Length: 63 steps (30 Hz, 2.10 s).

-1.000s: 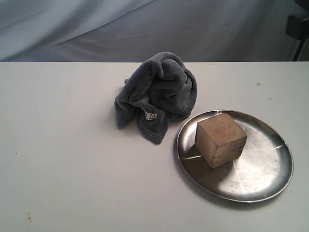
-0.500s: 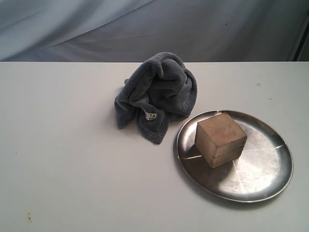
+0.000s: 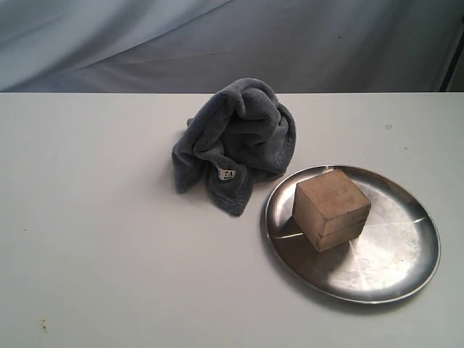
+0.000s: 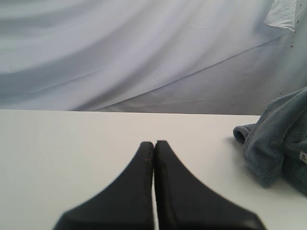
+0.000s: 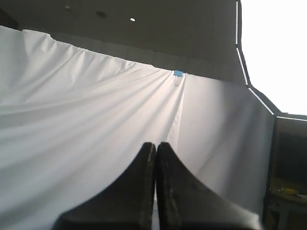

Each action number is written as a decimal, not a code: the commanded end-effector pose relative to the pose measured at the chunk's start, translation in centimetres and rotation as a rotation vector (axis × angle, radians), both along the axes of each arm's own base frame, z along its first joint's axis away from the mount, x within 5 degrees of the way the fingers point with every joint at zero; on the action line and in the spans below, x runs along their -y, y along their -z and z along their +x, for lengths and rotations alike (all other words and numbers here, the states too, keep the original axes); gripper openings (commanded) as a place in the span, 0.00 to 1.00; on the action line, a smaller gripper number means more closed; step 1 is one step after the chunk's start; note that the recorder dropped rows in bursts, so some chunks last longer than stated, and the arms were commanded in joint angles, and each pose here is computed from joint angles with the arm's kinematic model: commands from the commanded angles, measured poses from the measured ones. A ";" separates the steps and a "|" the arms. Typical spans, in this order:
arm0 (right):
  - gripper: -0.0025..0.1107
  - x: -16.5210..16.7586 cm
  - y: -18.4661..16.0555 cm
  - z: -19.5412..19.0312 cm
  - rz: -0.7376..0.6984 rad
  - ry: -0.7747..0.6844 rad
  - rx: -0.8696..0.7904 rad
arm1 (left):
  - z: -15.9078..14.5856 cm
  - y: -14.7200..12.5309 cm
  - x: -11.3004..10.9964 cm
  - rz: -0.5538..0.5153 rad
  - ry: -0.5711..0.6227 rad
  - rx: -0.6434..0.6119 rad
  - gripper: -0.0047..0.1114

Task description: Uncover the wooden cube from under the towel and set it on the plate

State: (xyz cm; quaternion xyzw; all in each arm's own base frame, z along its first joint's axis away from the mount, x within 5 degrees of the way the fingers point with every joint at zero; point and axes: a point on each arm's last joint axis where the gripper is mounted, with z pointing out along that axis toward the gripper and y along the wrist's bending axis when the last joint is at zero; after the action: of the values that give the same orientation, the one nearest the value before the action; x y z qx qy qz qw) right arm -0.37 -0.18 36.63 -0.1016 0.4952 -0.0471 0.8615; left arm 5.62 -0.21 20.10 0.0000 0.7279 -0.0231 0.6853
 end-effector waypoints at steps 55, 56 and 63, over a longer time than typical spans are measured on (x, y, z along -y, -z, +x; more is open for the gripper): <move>0.02 -1.1 15.6 5.9 0.116 -0.063 -0.479 | 0.0 0.1 0.0 -0.002 0.000 0.001 0.05; 0.02 -1.1 15.7 5.9 0.115 -0.063 -0.484 | 0.0 0.1 0.0 -0.002 0.000 0.001 0.05; 0.02 -0.4 16.1 6.0 0.138 0.056 -0.527 | 0.0 0.1 0.0 0.000 0.001 0.001 0.05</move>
State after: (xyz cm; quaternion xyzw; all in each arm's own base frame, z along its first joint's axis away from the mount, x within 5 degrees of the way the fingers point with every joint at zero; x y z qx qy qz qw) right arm 5.66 0.32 20.69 -0.0362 0.7028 0.0034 0.7105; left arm 5.62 -0.21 20.10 0.0000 0.7279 -0.0231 0.6853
